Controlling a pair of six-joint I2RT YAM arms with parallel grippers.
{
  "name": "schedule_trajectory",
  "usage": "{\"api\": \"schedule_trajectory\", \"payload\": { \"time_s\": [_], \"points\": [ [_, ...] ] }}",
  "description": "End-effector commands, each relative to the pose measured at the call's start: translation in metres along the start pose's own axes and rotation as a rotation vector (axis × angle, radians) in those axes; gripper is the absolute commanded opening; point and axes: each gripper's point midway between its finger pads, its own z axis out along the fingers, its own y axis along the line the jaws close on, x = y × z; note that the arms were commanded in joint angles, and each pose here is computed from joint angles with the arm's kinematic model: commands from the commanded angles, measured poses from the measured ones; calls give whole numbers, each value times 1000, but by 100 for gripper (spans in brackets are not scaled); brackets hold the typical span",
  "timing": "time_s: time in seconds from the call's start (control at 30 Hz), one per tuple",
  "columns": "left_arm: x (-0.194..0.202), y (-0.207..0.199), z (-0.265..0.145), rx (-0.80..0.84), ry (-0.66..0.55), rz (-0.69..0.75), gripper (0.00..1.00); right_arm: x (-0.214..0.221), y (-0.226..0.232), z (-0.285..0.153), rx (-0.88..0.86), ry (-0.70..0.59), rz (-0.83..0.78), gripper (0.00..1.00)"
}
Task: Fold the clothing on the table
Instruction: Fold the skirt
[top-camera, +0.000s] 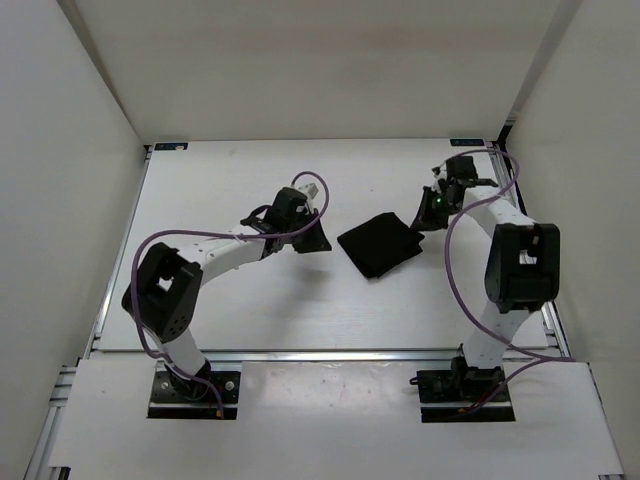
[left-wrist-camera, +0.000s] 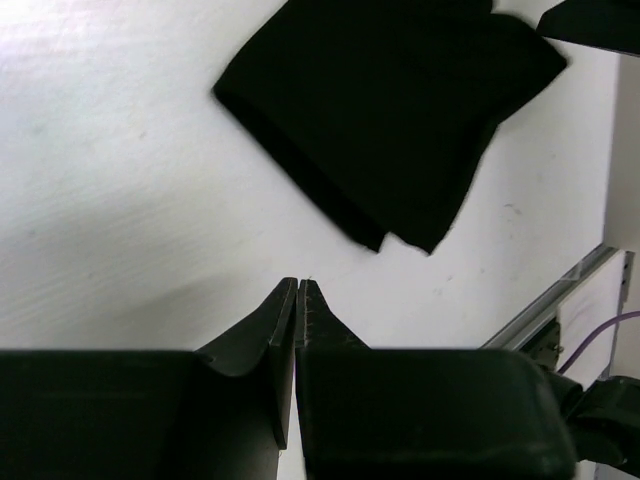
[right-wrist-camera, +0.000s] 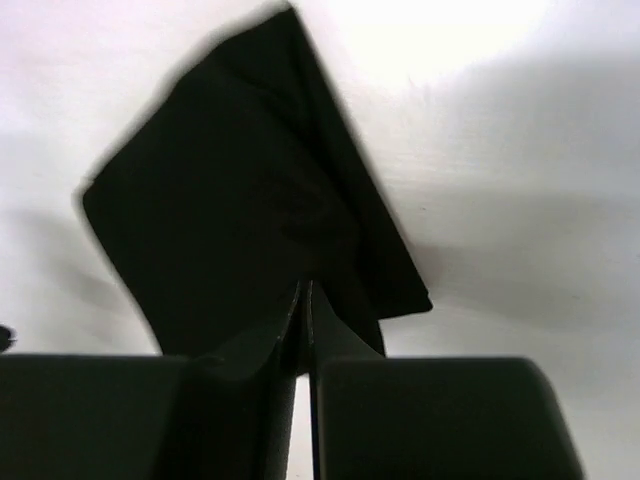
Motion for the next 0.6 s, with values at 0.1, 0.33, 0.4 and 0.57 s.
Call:
{"api": "schedule_trajectory", "payload": {
  "time_s": [0.1, 0.33, 0.4, 0.57],
  "points": [
    [-1, 13, -19, -2, -29, -37, 8, 56, -20, 32, 53, 153, 49, 7],
    [-1, 23, -23, -11, -42, -62, 8, 122, -40, 0, 144, 195, 61, 7],
    [2, 23, -18, -13, -32, -62, 8, 132, -41, -2, 139, 181, 69, 8],
    [-2, 13, -10, 8, -24, -55, 8, 158, -48, 4, 148, 250, 94, 7]
  ]
}}
